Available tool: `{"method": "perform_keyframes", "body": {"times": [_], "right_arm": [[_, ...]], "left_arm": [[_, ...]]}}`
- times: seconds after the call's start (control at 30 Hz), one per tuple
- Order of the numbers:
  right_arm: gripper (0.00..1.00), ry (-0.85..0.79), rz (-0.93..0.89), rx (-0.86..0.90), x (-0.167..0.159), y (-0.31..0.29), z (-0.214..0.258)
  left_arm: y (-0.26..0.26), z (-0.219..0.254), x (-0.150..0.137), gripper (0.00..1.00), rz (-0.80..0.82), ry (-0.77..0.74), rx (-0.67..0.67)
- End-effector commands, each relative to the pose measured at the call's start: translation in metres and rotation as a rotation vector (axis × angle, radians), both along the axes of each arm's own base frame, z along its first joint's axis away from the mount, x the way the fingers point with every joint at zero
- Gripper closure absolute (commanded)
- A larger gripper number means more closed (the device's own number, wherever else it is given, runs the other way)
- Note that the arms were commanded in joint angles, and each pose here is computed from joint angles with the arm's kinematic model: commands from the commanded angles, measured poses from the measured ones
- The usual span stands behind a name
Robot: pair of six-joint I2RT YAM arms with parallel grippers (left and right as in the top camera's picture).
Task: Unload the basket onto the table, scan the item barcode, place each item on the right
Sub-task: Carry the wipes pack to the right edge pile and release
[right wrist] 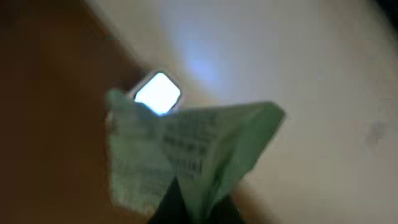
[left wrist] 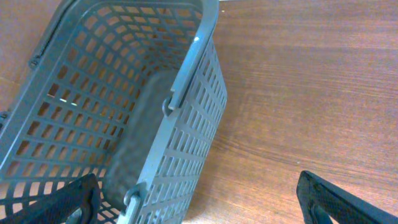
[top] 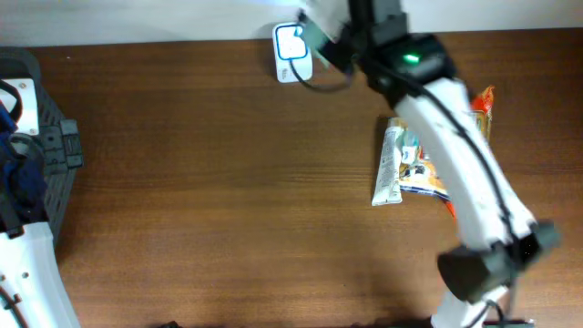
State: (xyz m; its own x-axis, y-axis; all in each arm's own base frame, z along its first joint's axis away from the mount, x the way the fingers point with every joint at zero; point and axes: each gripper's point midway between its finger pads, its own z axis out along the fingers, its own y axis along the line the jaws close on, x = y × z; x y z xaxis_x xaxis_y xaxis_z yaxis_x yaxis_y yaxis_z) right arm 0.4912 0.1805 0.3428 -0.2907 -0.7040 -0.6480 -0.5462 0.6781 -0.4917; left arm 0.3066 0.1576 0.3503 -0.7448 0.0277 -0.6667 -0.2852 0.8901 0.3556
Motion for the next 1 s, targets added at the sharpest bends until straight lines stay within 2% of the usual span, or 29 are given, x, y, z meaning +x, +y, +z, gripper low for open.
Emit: {"method": "perform_keyframes", "body": {"times": [0.0, 0.03, 0.07, 0.17, 0.23, 0.33, 0.43, 0.47, 0.5, 0.53, 0.63, 0.73, 0.87, 0.97], "right_arm": [[0.96, 0.173, -0.324, 0.262, -0.052, -0.064, 0.015], [0.96, 0.217, -0.383, 0.271, -0.061, -0.080, 0.009], [0.96, 0.297, -0.533, 0.307, -0.070, -0.119, -0.005], [0.96, 0.459, -0.818, 0.394, -0.079, -0.190, -0.047], [0.96, 0.585, -0.912, 0.462, -0.080, -0.226, -0.084], [0.96, 0.817, -1.026, 0.555, -0.087, -0.264, -0.169], [0.94, 0.906, -1.064, 0.549, -0.091, -0.274, -0.219], [0.85, 0.909, -1.065, 0.547, -0.090, -0.275, -0.223], [0.59, 0.905, -1.064, 0.548, -0.089, -0.275, -0.224], [0.48, 0.899, -1.063, 0.549, -0.088, -0.276, -0.223], [0.36, 0.874, -1.031, 0.541, -0.084, -0.277, -0.209], [0.26, 0.780, -0.877, 0.477, -0.083, -0.260, -0.138], [0.24, 0.658, -0.613, 0.385, -0.099, -0.192, -0.047], [0.21, 0.565, -0.479, 0.378, -0.112, -0.143, -0.004]], "left_arm": [[0.000, 0.003, 0.000, 0.01, -0.009, -0.004, 0.006], [0.000, 0.003, 0.000, 0.01, -0.009, -0.004, 0.006], [0.000, 0.003, 0.000, 0.01, -0.009, -0.005, 0.006], [0.000, 0.003, 0.000, 0.01, -0.009, -0.005, 0.006], [0.000, 0.003, 0.000, 0.01, -0.009, -0.004, 0.006], [0.000, 0.003, 0.000, 0.01, -0.009, -0.004, 0.006], [0.000, 0.003, 0.000, 0.01, -0.009, -0.004, 0.006], [0.000, 0.003, 0.000, 0.01, -0.010, -0.005, 0.005], [0.000, 0.003, 0.000, 0.01, -0.009, -0.004, 0.006], [0.000, 0.003, 0.000, 0.01, -0.009, -0.004, 0.006], [0.000, 0.003, 0.000, 0.01, -0.009, -0.004, 0.006], [0.000, 0.003, 0.000, 0.01, -0.010, -0.005, 0.005], [0.000, 0.003, 0.000, 0.01, -0.010, -0.005, 0.005], [0.000, 0.003, 0.000, 0.01, -0.009, -0.004, 0.006]]}}
